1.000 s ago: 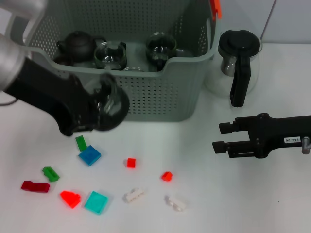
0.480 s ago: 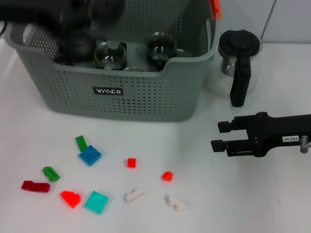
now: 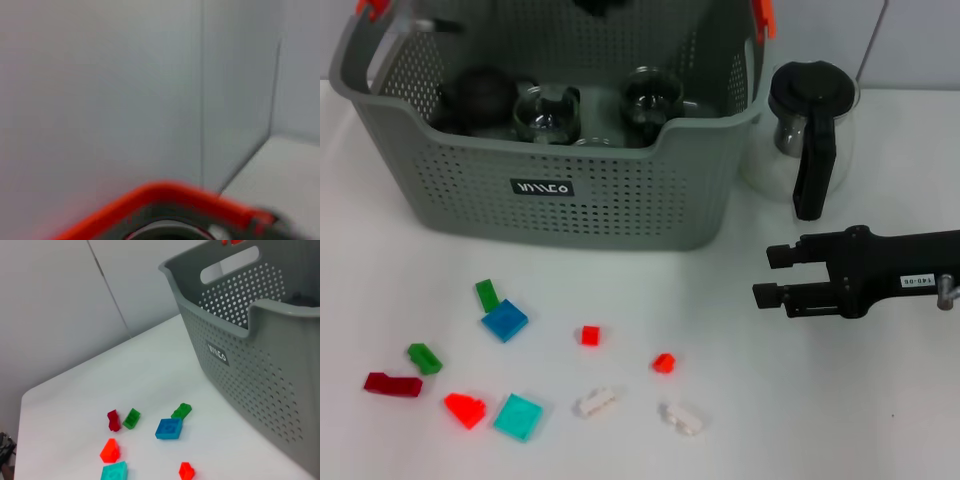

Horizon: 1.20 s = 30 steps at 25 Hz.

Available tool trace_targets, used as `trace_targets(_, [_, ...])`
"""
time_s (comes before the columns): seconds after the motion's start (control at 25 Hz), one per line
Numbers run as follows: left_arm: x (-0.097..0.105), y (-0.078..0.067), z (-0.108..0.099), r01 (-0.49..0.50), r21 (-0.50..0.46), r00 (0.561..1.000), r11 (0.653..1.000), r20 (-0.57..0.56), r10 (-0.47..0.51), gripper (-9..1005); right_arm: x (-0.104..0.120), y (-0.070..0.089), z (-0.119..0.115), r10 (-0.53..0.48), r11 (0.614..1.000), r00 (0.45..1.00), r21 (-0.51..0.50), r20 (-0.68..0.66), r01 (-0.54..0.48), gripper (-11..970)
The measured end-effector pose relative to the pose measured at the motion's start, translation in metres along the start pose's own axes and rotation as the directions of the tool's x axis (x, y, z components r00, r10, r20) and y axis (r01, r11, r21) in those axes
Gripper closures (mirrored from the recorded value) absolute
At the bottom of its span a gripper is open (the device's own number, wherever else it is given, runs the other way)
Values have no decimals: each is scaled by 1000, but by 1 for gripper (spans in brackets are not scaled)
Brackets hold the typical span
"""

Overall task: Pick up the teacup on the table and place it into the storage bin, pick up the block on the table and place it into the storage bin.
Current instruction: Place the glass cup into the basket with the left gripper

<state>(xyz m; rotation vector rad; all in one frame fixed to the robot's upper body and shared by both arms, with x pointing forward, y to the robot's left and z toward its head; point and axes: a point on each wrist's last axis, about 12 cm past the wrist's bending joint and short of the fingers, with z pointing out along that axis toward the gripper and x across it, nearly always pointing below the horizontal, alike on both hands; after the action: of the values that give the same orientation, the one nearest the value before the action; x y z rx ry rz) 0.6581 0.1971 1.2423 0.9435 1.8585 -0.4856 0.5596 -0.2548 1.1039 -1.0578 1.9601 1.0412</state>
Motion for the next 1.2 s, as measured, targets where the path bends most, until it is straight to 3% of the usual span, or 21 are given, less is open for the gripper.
trace_targets(0.2, [10, 1, 47, -23, -45, 977, 999, -215, 12, 959, -1, 0, 0, -1, 1000, 1000, 1, 2, 1, 258])
trace_targets(0.36, [11, 1, 62, -57, -55, 936, 997, -352, 34, 959, -2, 0, 0, -3, 1000, 1000, 2, 2, 3, 259])
trace_targets(0.68, [9, 2, 65, -130, -94, 861, 987, -504, 65, 959, -2, -1, -1, -4, 1000, 1000, 3, 2, 4, 258])
trace_targets(0.84, [14, -3, 68, -176, -72, 823, 982, -558, 107, 959, -2, -1, 0, -8, 1000, 1000, 4, 2, 8, 258])
trace_targets(1.2, [22, -10, 71, -178, -45, 805, 983, -582, 119, 959, -2, -1, 0, -12, 1000, 1000, 5, 1, 12, 259])
